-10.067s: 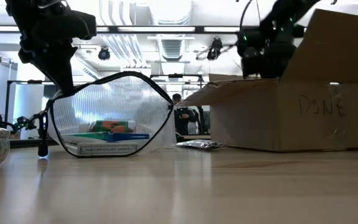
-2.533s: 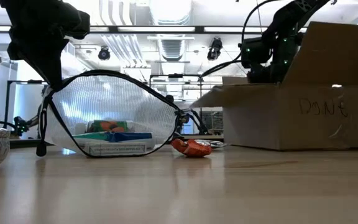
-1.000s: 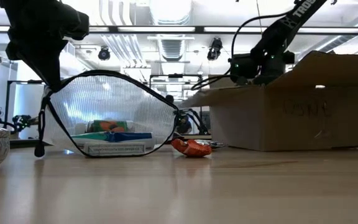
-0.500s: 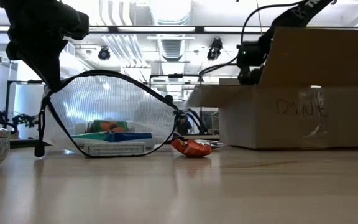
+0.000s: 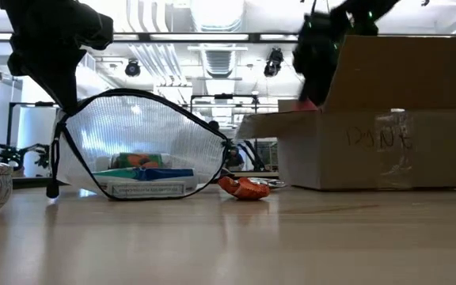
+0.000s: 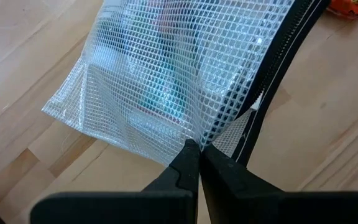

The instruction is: Unpack boxes

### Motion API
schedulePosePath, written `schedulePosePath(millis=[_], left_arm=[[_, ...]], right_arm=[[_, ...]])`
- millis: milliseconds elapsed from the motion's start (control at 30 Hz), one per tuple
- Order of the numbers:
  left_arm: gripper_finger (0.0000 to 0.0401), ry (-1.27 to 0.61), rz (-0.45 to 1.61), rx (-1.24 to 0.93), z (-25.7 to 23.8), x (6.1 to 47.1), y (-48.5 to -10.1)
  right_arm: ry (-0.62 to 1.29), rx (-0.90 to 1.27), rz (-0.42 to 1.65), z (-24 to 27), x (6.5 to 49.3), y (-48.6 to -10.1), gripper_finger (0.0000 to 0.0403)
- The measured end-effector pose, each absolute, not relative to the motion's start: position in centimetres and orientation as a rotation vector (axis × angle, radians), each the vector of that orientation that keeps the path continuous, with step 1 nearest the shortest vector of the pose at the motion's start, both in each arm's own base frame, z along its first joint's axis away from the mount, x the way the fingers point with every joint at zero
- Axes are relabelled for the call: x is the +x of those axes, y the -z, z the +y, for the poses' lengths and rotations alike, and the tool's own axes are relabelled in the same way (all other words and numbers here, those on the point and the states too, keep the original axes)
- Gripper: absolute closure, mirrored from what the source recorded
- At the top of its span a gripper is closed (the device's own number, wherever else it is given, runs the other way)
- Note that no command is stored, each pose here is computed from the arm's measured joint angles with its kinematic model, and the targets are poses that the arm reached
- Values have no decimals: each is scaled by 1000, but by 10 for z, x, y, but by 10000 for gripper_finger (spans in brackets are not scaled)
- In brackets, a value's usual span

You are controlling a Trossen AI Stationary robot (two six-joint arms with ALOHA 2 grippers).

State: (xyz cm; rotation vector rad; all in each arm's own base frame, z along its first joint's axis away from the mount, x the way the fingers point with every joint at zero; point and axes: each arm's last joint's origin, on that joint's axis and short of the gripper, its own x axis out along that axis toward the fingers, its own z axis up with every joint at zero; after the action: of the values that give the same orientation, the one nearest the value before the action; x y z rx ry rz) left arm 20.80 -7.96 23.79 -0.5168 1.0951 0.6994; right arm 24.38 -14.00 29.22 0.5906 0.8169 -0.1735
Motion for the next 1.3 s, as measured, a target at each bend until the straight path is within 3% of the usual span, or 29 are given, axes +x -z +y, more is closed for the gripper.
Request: schedulePosePath(millis=[233, 467, 933, 1300], left_arm=[[401, -713, 1050, -502, -77, 205, -242], [401, -721, 1045, -494, -76, 203, -244], [401, -717, 1023, -516, -74, 204, -247], [401, -713, 955, -546, -69, 199, -256]], right_arm=[[82, 554, 673, -117, 275, -332, 258], [-39, 575, 579, -82, 308, -345, 253], [-255, 651, 537, -6, 376, -312, 255], [-326, 640, 537, 10, 407, -277, 255]])
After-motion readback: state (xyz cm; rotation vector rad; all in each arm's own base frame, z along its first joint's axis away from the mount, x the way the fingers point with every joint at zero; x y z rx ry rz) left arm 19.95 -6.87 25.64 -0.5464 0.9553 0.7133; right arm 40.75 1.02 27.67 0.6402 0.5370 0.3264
